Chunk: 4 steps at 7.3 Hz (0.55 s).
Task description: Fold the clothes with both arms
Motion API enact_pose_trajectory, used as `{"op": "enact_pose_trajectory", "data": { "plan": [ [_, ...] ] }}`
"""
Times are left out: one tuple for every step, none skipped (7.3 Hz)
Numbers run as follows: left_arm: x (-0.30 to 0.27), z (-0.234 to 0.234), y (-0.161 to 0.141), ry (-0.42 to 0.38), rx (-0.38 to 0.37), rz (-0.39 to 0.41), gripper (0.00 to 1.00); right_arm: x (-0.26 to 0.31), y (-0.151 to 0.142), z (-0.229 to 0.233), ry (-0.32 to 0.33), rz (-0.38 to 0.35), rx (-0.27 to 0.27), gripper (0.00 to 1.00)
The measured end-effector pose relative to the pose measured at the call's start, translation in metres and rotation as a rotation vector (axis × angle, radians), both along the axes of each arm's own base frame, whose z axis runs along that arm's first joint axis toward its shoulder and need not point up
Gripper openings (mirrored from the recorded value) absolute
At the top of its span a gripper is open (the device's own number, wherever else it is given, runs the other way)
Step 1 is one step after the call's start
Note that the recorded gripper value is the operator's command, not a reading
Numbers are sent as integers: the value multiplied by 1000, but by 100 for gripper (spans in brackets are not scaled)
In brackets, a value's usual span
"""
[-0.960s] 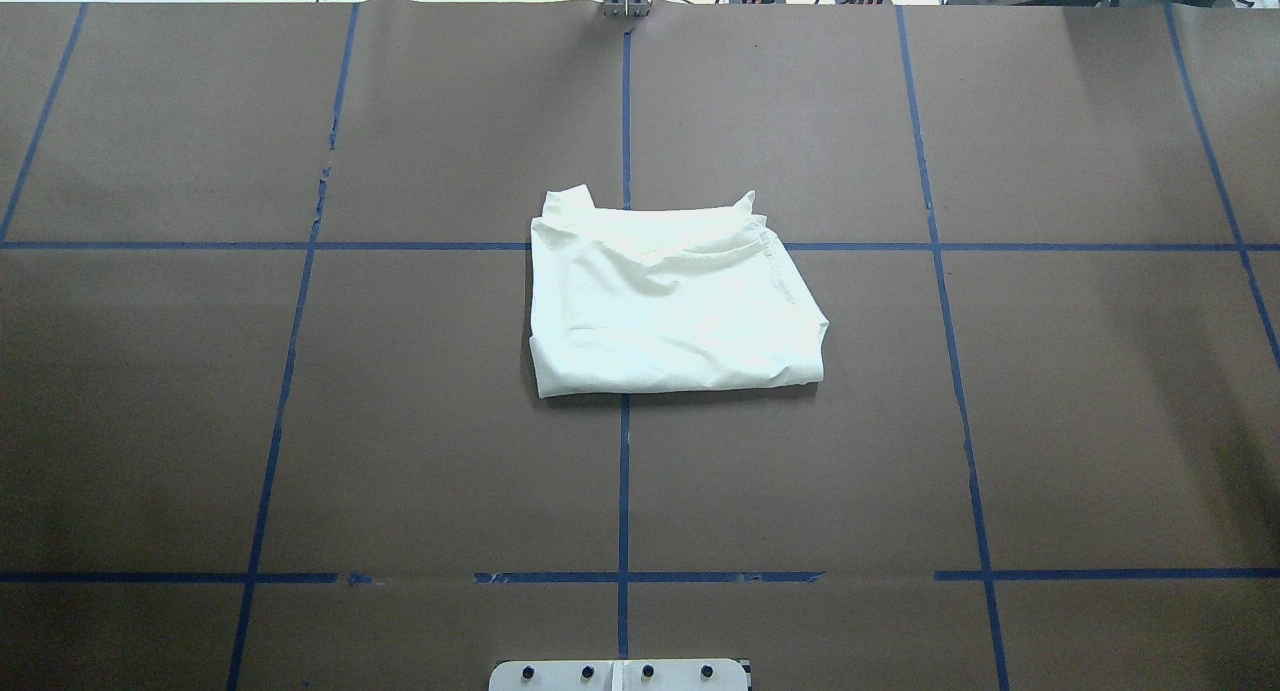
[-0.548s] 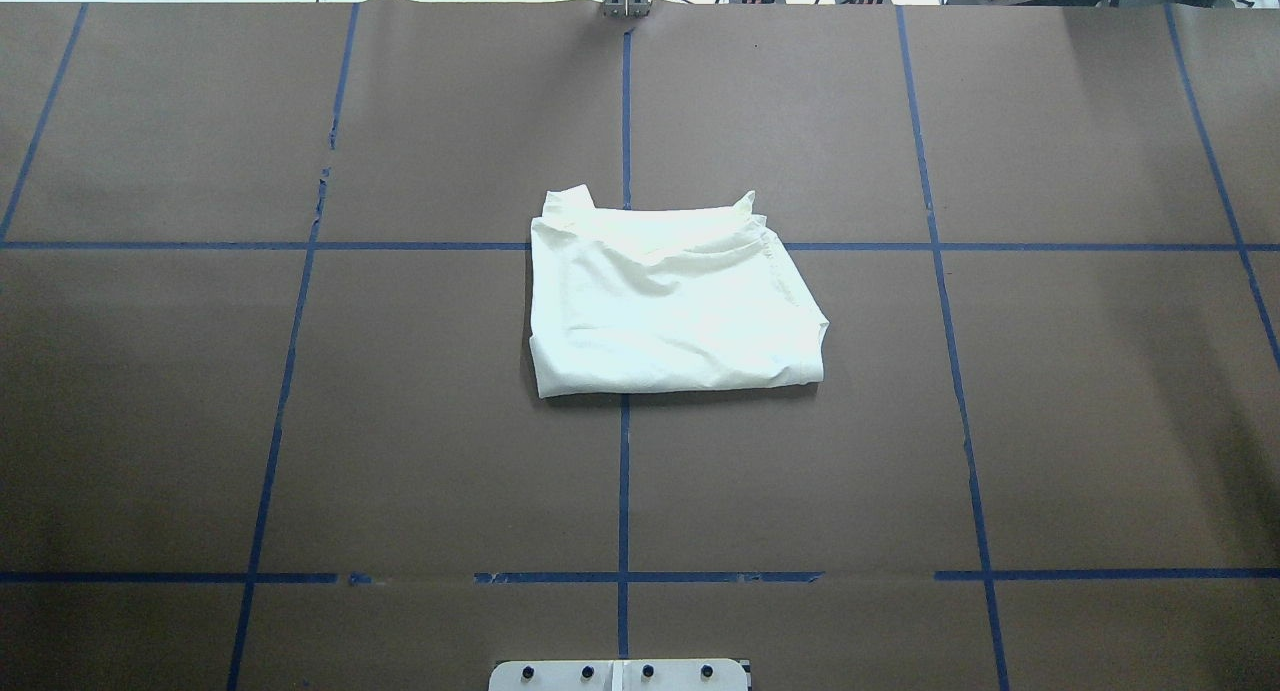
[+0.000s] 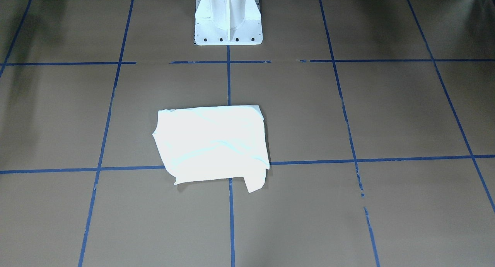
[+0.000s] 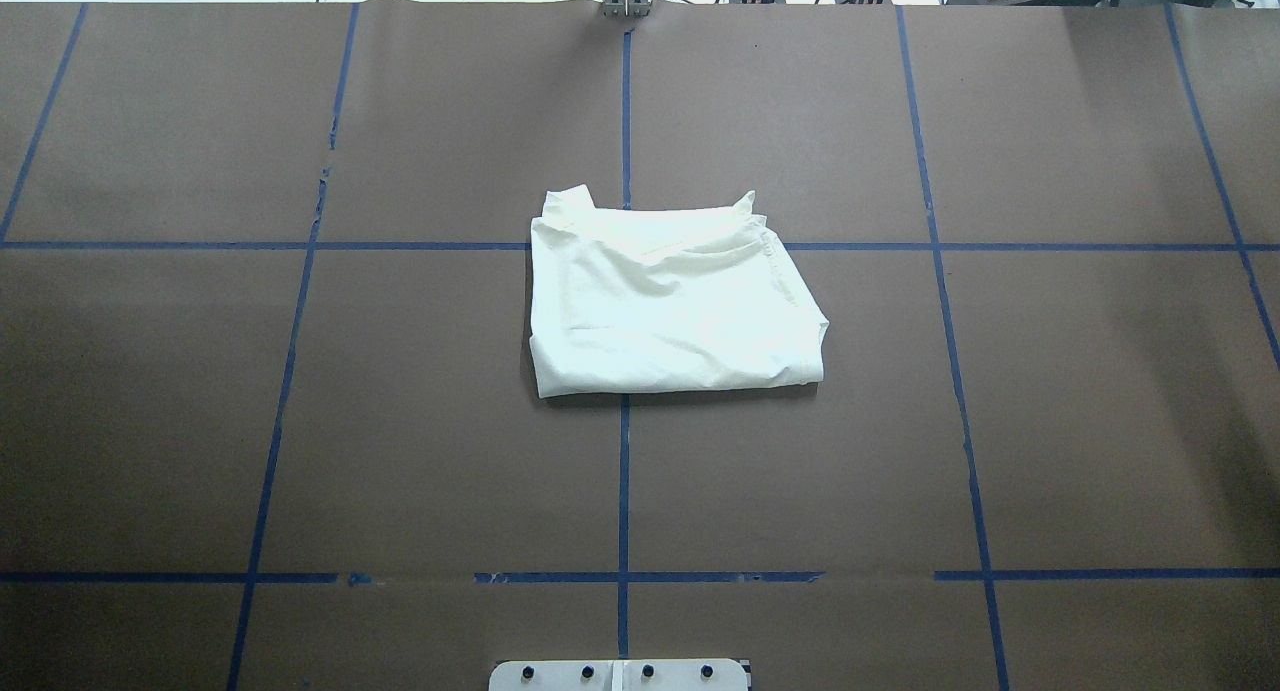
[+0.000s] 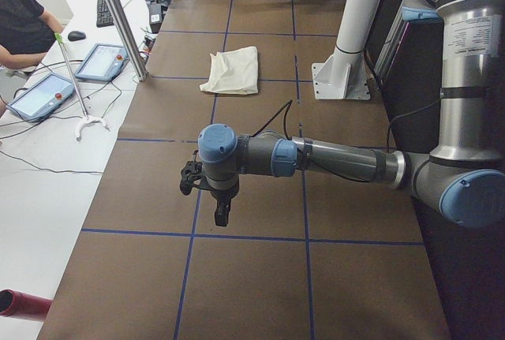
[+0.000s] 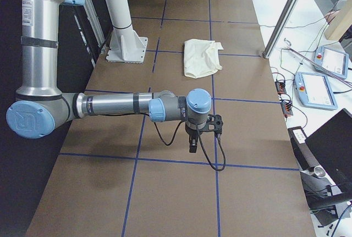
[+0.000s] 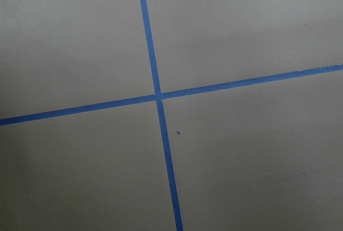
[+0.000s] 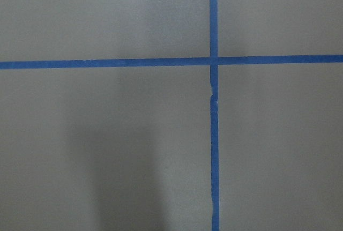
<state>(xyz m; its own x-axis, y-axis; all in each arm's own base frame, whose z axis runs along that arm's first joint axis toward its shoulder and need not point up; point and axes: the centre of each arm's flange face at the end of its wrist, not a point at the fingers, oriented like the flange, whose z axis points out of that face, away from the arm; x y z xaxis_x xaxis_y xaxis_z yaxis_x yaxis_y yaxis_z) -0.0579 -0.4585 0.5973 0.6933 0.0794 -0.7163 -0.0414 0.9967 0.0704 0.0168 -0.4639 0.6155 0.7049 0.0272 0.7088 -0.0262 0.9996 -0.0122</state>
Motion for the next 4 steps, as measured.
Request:
{"op": "enact_pose_trajectory", "data": {
  "plan": [
    [0, 3, 7, 0, -14, 0, 100, 0, 0, 0, -1, 0, 0, 100],
    [0, 5, 11, 0, -20, 0, 100, 0, 0, 0, -2, 0, 1, 100],
    [1, 5, 13, 0, -21, 1, 100, 0, 0, 0, -3, 0, 2, 100],
    [1, 5, 13, 0, -16, 2, 100, 0, 0, 1, -4, 0, 1, 100]
  ]
}}
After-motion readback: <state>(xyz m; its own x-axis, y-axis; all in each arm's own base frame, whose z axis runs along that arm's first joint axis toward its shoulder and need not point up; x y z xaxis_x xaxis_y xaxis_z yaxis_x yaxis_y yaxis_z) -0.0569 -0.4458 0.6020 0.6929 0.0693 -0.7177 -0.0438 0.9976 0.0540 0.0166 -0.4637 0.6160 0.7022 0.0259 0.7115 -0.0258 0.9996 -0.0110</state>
